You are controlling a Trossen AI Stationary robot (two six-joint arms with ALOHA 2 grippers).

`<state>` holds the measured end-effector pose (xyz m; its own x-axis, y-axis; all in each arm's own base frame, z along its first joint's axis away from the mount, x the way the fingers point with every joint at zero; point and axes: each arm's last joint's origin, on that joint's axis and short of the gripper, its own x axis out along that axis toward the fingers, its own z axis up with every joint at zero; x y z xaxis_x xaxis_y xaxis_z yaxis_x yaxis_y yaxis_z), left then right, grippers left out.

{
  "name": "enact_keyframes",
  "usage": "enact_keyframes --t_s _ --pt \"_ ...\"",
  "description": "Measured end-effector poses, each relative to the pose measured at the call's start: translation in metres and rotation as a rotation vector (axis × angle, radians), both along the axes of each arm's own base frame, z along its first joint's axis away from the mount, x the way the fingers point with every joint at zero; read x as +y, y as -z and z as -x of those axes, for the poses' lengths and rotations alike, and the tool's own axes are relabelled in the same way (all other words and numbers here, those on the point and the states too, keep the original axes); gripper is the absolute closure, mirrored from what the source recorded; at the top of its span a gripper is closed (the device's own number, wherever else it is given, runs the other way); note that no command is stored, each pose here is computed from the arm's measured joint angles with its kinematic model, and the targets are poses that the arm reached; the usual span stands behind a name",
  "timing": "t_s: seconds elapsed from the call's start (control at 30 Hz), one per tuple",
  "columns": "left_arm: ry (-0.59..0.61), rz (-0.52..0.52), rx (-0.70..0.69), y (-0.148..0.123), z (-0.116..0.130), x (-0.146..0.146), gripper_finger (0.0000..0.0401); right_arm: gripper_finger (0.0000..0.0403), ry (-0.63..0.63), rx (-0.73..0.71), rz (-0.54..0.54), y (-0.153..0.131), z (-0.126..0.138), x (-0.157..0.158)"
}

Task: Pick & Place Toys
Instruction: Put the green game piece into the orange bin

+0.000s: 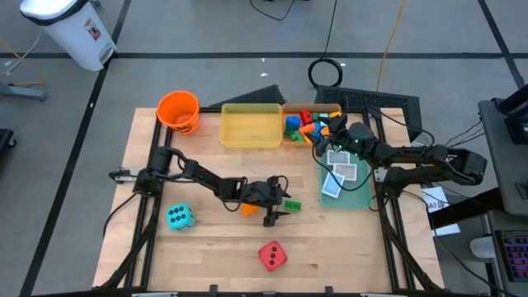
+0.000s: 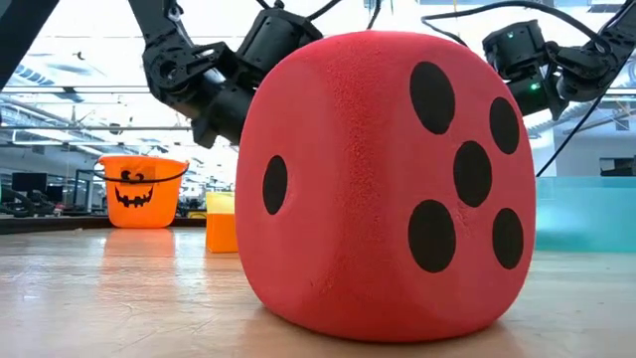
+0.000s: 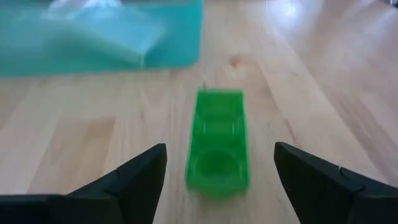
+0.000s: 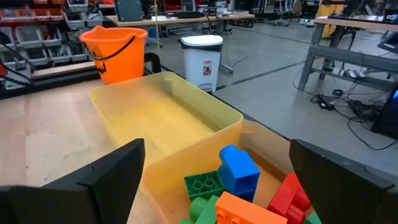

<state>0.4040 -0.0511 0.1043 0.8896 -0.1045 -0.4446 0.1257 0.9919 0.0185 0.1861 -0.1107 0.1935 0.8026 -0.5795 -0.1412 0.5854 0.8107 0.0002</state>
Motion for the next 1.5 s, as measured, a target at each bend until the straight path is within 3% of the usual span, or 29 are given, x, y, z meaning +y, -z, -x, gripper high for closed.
enact_keyframes --t_s 0.27,0.57,0.67,0.87,0.97,1.1,1.27,1.5 --pt "0.004 -0.007 0.000 0.004 -0.011 0.006 0.0154 0.0035 -0.001 -0.010 0.005 -0.002 0.001 0.001" --pt "-0.044 0.001 0.023 0.006 -0.013 0.022 0.0266 0.0035 -0.004 -0.009 0.007 -0.002 0.001 0.001" --pt "-0.077 0.006 0.017 -0.011 -0.011 0.034 0.0266 0.0035 -0.076 0.002 0.000 -0.001 0.000 0.003" --pt "-0.129 -0.020 0.010 -0.070 0.005 0.059 0.0266 0.0035 -0.445 -0.016 -0.023 -0.001 -0.005 0.015" --pt "-0.157 -0.047 -0.009 -0.093 0.013 0.071 0.0266 0.0035 -0.554 -0.017 -0.024 -0.001 -0.009 0.025" --pt "-0.222 -0.061 -0.030 -0.111 0.022 0.086 0.0266 0.0035 -0.623 0.009 0.042 -0.001 -0.014 0.036" --pt "-0.256 -0.060 -0.037 -0.114 0.024 0.097 0.0266 0.0035 -0.640 -0.002 0.097 -0.004 -0.018 0.045" --pt "-0.237 -0.029 -0.079 -0.117 0.022 0.099 0.0266 0.0059 -0.615 0.010 0.077 -0.004 -0.029 0.045"
